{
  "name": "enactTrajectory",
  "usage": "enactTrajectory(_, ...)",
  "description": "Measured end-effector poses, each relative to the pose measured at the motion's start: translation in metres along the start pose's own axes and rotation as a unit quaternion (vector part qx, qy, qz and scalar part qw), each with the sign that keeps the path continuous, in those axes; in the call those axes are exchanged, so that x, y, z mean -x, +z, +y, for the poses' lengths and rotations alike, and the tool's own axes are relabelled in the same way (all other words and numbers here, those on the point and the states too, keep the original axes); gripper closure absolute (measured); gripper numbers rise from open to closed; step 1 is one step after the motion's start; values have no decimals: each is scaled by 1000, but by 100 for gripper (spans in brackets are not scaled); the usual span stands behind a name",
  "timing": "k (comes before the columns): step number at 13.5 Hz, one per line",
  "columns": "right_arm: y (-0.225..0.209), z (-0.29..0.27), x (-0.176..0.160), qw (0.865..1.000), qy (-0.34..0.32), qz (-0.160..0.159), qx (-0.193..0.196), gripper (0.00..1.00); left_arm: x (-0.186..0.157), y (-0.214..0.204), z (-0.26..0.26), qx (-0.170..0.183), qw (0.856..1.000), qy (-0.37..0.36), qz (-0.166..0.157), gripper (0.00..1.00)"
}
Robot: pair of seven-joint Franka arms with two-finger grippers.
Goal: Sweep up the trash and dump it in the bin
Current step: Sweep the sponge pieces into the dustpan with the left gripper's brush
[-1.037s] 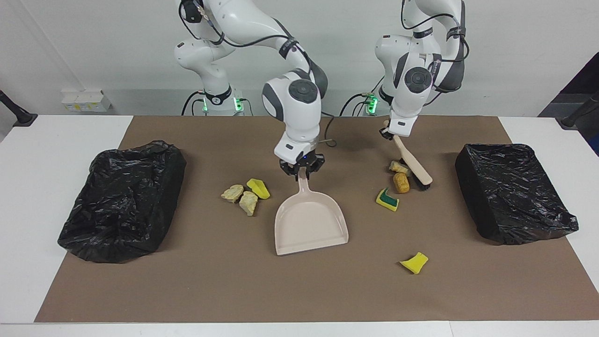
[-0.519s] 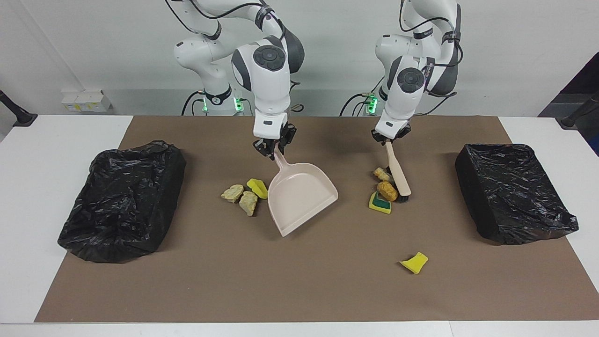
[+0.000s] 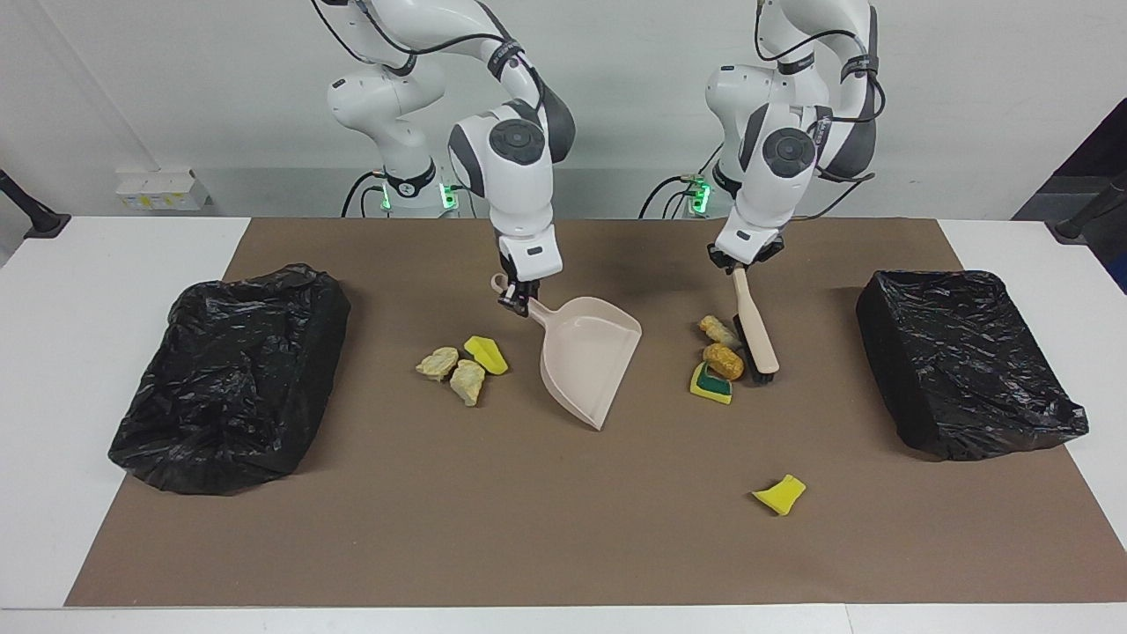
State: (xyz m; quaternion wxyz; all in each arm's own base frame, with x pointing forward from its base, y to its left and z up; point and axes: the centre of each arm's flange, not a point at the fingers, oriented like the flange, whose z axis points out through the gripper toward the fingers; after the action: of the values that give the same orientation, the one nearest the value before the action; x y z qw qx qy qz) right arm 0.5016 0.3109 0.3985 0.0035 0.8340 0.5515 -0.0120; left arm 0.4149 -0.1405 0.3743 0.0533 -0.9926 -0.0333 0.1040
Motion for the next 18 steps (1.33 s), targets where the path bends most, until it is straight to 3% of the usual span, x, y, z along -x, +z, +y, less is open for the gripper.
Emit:
enactTrajectory(5, 31, -24, -34, 998, -58, 11, 22, 67, -15, 5, -11, 14, 1000, 3, 21, 73)
enactTrajectory(10, 39, -23, -40, 998, -60, 12, 23, 67, -26, 24, 6, 13, 998, 56, 30, 73)
enactTrajectory(18, 38, -22, -41, 998, -59, 12, 24, 67, 27, 8, 116, 26, 985, 164, 46, 73)
